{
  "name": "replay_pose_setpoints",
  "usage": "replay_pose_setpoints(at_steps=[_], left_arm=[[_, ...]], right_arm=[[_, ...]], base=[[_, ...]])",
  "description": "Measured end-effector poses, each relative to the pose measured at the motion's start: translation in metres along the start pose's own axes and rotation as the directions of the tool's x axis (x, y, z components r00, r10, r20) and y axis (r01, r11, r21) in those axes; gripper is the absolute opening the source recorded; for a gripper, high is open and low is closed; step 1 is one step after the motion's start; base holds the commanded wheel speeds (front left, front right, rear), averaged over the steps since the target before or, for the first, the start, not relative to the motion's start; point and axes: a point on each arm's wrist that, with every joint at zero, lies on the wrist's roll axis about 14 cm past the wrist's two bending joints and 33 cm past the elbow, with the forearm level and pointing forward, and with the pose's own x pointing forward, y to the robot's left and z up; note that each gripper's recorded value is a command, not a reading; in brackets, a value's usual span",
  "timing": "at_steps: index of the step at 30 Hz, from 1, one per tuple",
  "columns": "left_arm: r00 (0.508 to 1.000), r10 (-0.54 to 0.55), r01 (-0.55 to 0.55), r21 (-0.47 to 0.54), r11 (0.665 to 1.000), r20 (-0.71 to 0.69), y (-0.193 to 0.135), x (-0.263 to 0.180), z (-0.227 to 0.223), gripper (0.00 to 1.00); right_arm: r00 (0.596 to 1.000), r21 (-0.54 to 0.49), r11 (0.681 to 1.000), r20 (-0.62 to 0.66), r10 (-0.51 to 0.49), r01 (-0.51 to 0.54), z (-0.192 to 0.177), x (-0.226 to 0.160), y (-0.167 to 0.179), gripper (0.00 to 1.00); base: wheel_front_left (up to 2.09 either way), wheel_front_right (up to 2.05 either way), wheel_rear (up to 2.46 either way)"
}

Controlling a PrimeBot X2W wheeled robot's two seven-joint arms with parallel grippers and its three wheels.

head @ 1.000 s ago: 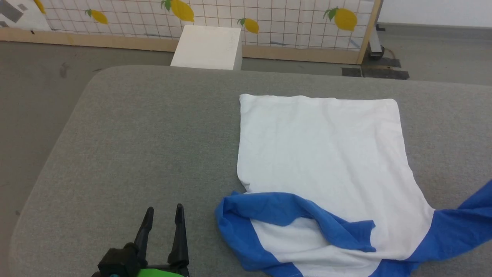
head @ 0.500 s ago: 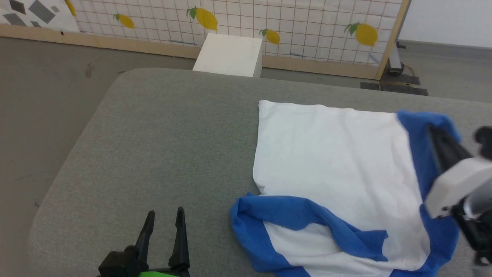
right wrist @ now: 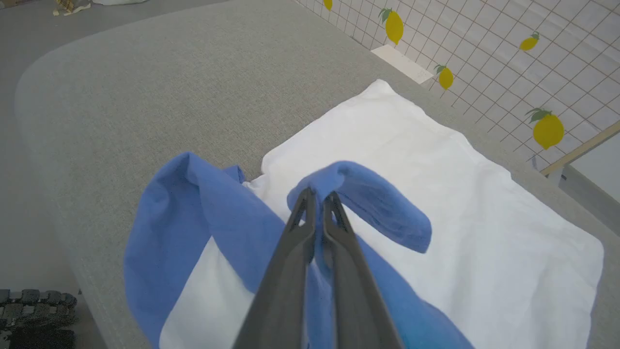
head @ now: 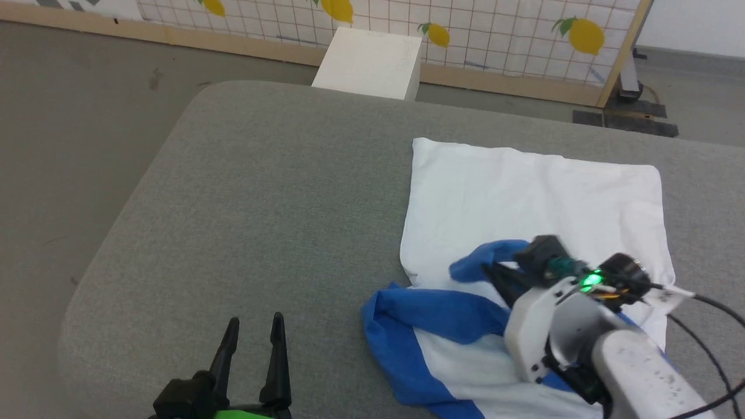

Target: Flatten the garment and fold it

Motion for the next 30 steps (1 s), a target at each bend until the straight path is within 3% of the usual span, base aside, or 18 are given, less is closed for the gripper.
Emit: replay_pose_setpoints(at_steps=[8,16,17,18,19,20,21,30], left_arm=[[0.999,0.029,-0.029,0.003,1.000,-0.017,0.007,-0.001,-0.005,1.00],[0.998,0.051,-0.051,0.000,0.999,-0.023,0.013,-0.003,-0.007,1.00],[0.998,0.054,-0.054,0.001,0.999,-0.023,0.014,-0.003,-0.007,1.00],[0.998,0.054,-0.054,0.001,0.999,-0.023,0.014,-0.003,-0.007,1.00],[0.998,0.055,-0.055,0.000,0.999,-0.023,0.014,-0.003,-0.007,1.00],[0.998,0.054,-0.054,0.000,0.999,-0.023,0.014,-0.003,-0.007,1.00],[0.998,0.052,-0.052,0.000,0.999,-0.024,0.013,-0.002,-0.008,1.00],[0.999,0.017,-0.018,-0.002,1.000,-0.027,0.004,0.004,-0.009,1.00]], right_arm=[[0.971,-0.065,0.979,-0.157,0.182,-0.194,-0.052,0.028,0.065,0.00],[0.939,-0.097,0.965,-0.273,0.209,-0.243,-0.087,0.037,0.075,0.00],[0.938,-0.095,0.965,-0.278,0.209,-0.243,-0.089,0.037,0.074,0.06],[0.937,-0.087,0.967,-0.279,0.208,-0.240,-0.091,0.038,0.074,0.28],[0.939,-0.078,0.969,-0.275,0.206,-0.235,-0.091,0.039,0.073,0.40],[0.941,-0.072,0.970,-0.270,0.203,-0.230,-0.090,0.039,0.072,0.83],[0.944,-0.065,0.973,-0.263,0.198,-0.222,-0.090,0.039,0.070,1.00],[0.992,0.066,0.996,-0.112,0.063,-0.056,-0.055,0.037,0.018,1.00]], base=[[0.00,0.00,0.00],[0.00,0.00,0.00],[0.00,0.00,0.00],[0.00,0.00,0.00],[0.00,0.00,0.00],[0.00,0.00,0.00],[0.00,0.00,0.00],[0.00,0.00,0.00]])
